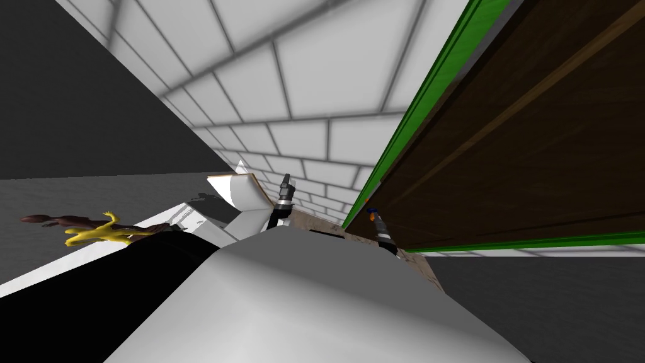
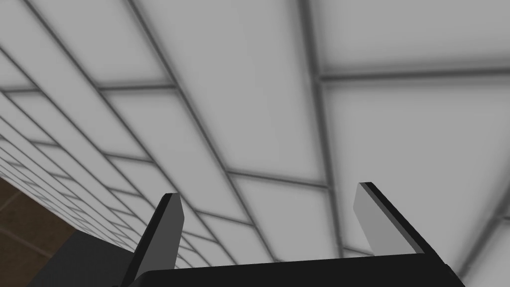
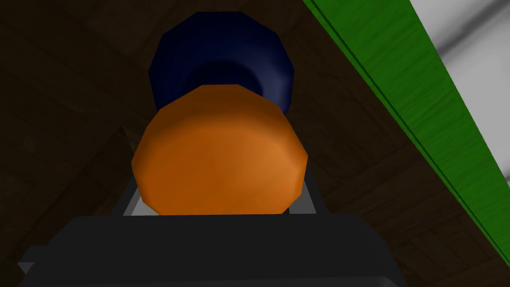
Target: Pull the door open
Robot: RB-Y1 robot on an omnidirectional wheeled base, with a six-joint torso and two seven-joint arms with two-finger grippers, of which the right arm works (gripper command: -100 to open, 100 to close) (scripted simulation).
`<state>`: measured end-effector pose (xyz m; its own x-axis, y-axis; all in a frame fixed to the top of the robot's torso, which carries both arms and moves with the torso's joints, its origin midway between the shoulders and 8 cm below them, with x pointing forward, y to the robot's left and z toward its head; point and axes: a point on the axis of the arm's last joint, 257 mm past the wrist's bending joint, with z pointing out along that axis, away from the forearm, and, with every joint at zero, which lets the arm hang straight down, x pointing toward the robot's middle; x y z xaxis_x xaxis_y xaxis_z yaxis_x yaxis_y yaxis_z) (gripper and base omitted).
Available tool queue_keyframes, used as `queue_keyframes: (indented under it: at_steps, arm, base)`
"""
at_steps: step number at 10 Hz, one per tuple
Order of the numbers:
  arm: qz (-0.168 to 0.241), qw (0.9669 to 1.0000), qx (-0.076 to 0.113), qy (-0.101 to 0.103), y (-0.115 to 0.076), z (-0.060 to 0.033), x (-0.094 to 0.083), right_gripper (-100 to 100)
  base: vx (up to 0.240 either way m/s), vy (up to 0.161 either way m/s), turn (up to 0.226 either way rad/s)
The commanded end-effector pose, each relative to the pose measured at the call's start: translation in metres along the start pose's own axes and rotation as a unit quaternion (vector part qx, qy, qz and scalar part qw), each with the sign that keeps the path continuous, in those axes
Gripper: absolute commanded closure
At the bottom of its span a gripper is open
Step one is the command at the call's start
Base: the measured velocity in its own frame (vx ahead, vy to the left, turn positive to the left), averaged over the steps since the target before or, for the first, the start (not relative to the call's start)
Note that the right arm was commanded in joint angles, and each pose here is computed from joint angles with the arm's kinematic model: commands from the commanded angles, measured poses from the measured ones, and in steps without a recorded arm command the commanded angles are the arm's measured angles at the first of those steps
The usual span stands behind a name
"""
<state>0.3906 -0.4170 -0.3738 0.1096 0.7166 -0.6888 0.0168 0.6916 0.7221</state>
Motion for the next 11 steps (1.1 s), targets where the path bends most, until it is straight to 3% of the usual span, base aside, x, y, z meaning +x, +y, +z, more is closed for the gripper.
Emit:
queue_keyframes:
  at_steps: [1,5,8,9,10,11]
  arm:
    - [0.022,0.9998,-0.002,0.002,0.0041,-0.0002,0.0067,100]
    - [0.095,0.9955,0.001,-0.007,0.0042,0.0033,0.0044,100]
    - [0.125,0.9921,0.002,-0.010,0.0041,0.0045,0.0036,100]
    - [0.151,0.9884,0.003,-0.014,0.0041,0.0056,0.0029,100]
    - [0.151,0.9884,0.003,-0.014,0.0041,0.0056,0.0029,100]
    - [0.177,0.9840,0.004,-0.017,0.0039,0.0068,0.0022,100]
  base:
    - [-0.028,-0.016,0.032]
    - [-0.042,-0.025,0.069]
    - [-0.033,-0.016,0.040]
    - [-0.035,-0.024,0.068]
    - [-0.028,-0.021,0.032]
    - [-0.035,-0.014,0.062]
